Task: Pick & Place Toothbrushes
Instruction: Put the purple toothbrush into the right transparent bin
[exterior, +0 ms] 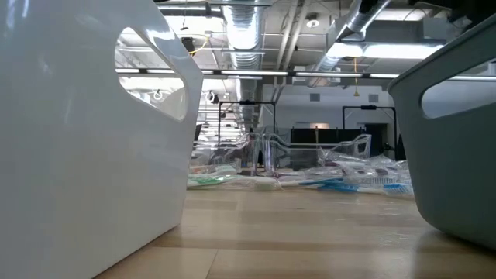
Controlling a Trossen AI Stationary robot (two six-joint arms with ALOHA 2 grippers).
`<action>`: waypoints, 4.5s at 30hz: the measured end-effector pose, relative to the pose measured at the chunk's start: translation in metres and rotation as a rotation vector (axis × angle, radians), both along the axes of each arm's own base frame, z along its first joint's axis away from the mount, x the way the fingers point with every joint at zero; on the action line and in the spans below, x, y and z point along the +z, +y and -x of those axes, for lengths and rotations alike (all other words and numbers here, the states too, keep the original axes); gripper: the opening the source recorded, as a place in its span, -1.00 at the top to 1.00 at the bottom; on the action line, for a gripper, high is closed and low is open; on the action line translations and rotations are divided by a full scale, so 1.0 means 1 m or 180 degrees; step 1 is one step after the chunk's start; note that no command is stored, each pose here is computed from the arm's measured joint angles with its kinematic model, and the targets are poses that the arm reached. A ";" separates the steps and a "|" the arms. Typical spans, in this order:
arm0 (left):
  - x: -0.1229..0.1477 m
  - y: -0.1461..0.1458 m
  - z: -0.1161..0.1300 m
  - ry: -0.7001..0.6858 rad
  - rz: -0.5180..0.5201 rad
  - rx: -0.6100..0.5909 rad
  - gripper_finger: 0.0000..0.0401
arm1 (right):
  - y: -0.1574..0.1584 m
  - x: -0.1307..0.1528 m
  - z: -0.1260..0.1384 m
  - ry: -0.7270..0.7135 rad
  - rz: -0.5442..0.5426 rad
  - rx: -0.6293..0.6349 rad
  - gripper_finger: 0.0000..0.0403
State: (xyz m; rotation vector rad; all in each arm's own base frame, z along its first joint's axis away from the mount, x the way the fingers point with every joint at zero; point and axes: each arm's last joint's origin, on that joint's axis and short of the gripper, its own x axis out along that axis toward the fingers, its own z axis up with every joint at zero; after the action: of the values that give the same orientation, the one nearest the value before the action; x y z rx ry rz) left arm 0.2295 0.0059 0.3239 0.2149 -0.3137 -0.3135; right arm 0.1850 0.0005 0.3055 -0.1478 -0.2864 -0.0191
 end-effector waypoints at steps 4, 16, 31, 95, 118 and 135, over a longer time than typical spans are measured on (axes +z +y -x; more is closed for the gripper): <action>0.000 0.000 0.000 0.0005 0.0000 -0.0001 0.96 | 0.000 0.000 0.000 0.0010 0.0000 0.0000 1.00; -0.001 0.000 0.000 0.0026 0.0007 0.0007 0.96 | 0.000 0.000 0.000 0.0015 0.0000 0.0000 1.00; -0.003 0.004 -0.002 0.0136 0.0170 0.0322 0.96 | -0.012 -0.006 -0.001 0.0193 -0.0149 -0.0167 1.00; -0.010 0.016 -0.046 0.0768 0.0238 0.0648 0.96 | -0.024 -0.021 -0.043 0.1799 -0.0351 -0.0728 1.00; -0.011 0.016 -0.046 0.0847 0.0314 0.0636 0.96 | 0.000 -0.034 -0.043 0.3136 -0.0471 -0.0506 1.00; -0.015 0.016 -0.047 0.0911 0.0357 0.0632 0.96 | 0.032 -0.056 -0.018 0.4256 -0.1249 -0.0241 0.96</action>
State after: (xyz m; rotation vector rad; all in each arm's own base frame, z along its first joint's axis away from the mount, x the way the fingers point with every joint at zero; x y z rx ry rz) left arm 0.2768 0.0224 0.3094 0.0875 -0.0257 -0.1266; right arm 0.2025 0.0325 0.2496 0.2333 1.0561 -0.0464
